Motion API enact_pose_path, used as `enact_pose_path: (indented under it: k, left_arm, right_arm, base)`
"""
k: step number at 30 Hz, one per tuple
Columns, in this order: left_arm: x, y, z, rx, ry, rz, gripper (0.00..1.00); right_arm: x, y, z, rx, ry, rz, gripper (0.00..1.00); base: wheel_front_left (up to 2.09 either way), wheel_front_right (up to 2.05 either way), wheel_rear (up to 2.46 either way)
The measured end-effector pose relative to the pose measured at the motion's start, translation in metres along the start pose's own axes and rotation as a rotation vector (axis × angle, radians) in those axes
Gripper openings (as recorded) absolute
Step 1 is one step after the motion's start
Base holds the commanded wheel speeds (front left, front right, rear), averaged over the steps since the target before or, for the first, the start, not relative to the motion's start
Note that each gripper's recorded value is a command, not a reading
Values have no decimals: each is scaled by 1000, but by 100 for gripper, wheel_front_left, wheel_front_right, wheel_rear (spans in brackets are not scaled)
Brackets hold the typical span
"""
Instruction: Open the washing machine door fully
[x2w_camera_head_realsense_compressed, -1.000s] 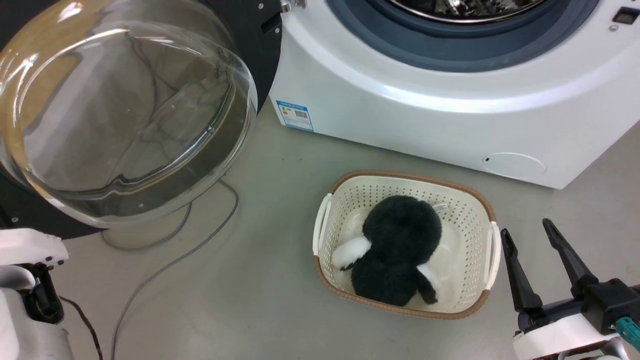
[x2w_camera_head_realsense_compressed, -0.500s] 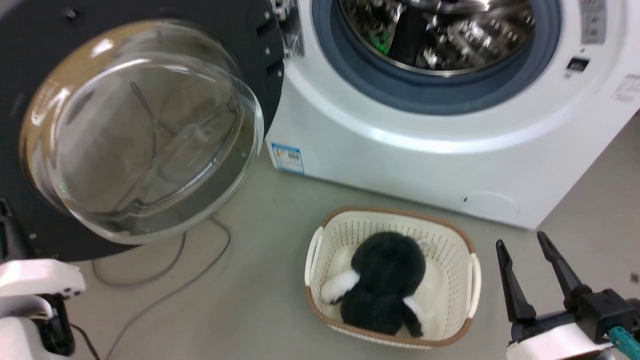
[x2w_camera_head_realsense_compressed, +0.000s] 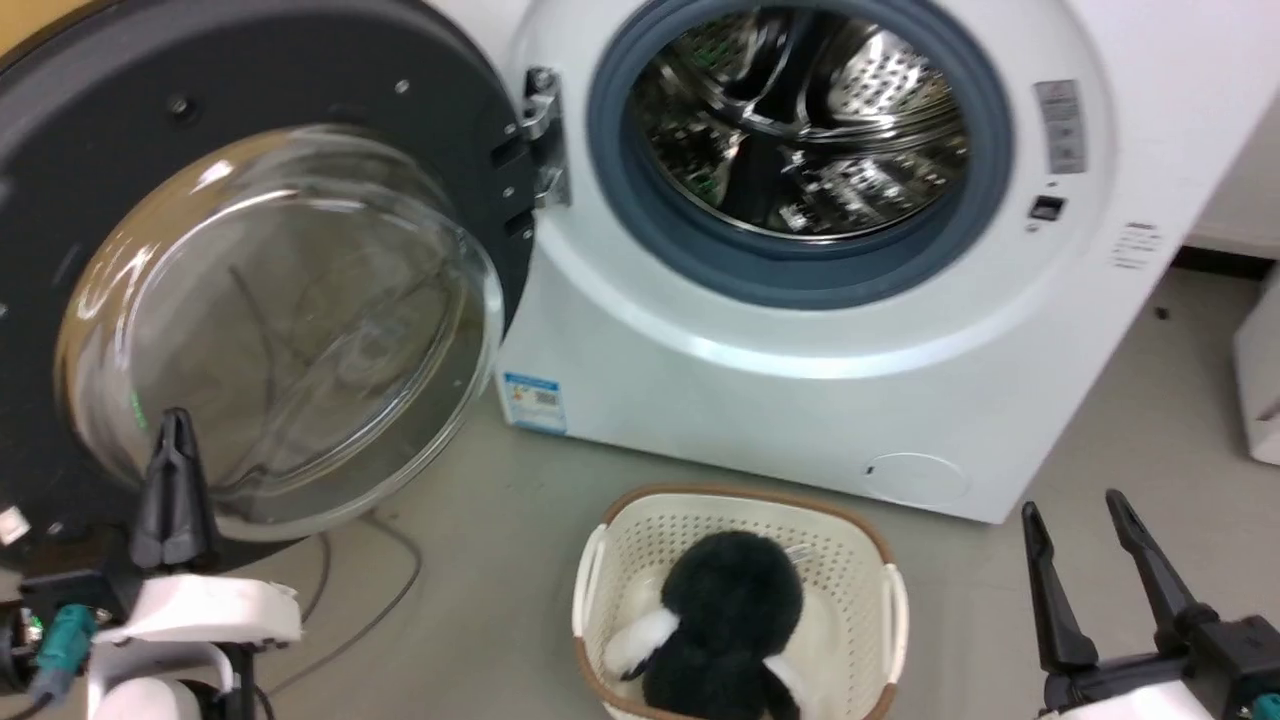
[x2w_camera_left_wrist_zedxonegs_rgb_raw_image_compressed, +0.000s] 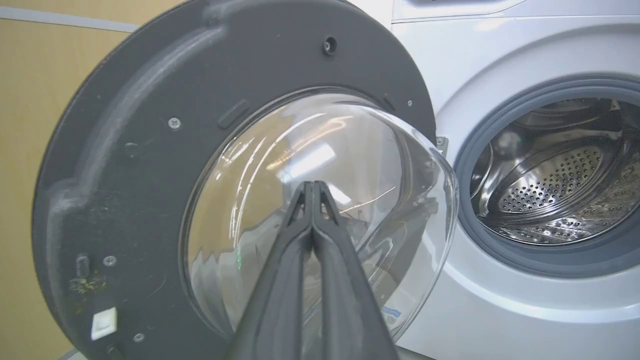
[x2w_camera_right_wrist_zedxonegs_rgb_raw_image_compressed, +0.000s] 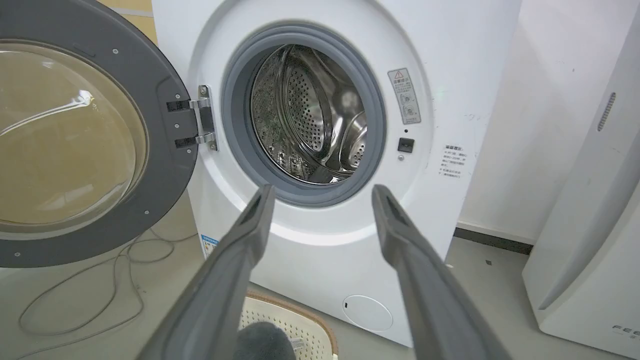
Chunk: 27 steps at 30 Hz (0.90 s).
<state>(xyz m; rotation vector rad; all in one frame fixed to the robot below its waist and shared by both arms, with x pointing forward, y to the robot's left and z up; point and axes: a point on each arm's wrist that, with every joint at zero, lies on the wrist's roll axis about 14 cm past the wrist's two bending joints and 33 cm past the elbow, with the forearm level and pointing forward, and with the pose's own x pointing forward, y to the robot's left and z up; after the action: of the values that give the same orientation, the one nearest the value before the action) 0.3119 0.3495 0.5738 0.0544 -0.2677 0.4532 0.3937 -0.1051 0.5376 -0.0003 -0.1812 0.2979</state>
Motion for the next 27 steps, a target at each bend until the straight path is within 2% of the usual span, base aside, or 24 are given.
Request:
enact_pose_path:
  k: [1,17,27]
  left_arm:
    - [0,-8,2,-5,-7,-25,100]
    - [-20,-118,-11,-85,32,-330,100]
    - [-32,-157,-23,-92,73,-427,100]
  right_arm:
    - [-3,-4,2,-2,-4,-12,100]
    - [-47,-50,24,-31,-46,-178,100]
    - [-70,-67,28,-26,-50,-252,100]
  base:
    - [0,0,0]
    - [0,0,0]
    - [0,0,0]
